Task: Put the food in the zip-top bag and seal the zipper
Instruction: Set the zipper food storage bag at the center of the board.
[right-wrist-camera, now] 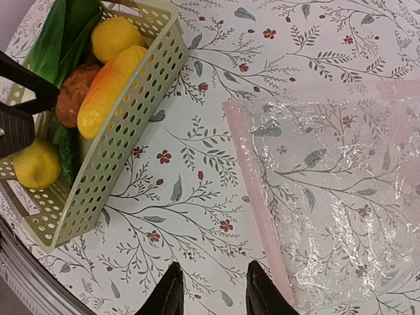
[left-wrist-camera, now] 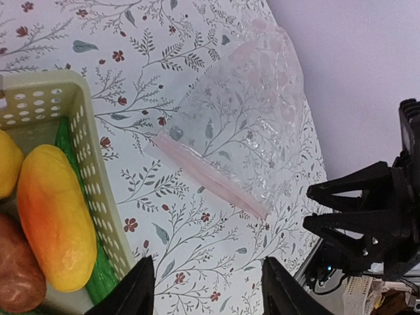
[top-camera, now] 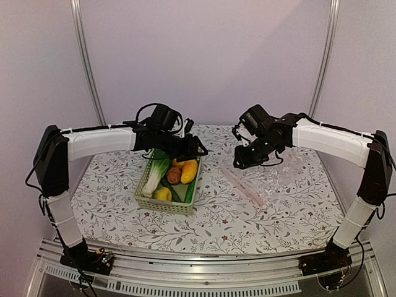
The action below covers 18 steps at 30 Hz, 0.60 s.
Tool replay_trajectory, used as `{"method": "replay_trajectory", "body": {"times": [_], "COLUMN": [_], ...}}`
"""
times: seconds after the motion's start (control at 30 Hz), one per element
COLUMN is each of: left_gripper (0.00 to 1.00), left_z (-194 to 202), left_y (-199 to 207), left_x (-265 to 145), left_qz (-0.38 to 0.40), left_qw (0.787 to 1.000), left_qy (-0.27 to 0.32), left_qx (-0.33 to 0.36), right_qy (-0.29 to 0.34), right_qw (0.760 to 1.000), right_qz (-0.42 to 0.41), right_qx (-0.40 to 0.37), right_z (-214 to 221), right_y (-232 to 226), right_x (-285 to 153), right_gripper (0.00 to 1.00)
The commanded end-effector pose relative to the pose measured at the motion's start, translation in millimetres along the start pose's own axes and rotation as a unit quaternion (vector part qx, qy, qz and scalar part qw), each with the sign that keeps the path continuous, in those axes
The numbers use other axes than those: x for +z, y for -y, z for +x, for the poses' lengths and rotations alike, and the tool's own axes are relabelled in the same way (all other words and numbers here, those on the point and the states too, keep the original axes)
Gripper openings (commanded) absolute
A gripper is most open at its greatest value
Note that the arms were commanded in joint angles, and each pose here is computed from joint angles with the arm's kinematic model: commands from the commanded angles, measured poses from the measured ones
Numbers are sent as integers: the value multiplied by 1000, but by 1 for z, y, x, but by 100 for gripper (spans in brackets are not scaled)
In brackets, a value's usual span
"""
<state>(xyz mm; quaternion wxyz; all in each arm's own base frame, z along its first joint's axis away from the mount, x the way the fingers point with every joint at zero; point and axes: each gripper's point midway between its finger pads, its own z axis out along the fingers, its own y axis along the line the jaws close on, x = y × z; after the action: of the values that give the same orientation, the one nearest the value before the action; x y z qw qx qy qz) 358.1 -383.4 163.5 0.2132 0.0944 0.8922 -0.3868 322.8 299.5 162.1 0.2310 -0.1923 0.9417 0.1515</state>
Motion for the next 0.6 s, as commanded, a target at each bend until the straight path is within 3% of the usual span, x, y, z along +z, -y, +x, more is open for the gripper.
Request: {"method": "replay_trajectory", "body": {"times": [0.0, 0.3, 0.57], "left_gripper": [55, 60, 63], "left_z": [-25, -52, -49], "left_y": [0, -19, -21], "left_x": [-38, -99, -128], "left_qz": [-39, -162, -178], "left_qw": [997, 974, 965], "left_qy": [56, 136, 167], "left_qx": [33, 77, 99], "right_qy": [-13, -56, -76], "right_qw": [991, 970, 959], "right_qz": [122, 212, 247], "right_qx": [-48, -101, -116], "right_z": [25, 58, 68], "right_y": [30, 39, 49], "right_x": [1, 37, 68], "right_gripper": [31, 41, 46]}}
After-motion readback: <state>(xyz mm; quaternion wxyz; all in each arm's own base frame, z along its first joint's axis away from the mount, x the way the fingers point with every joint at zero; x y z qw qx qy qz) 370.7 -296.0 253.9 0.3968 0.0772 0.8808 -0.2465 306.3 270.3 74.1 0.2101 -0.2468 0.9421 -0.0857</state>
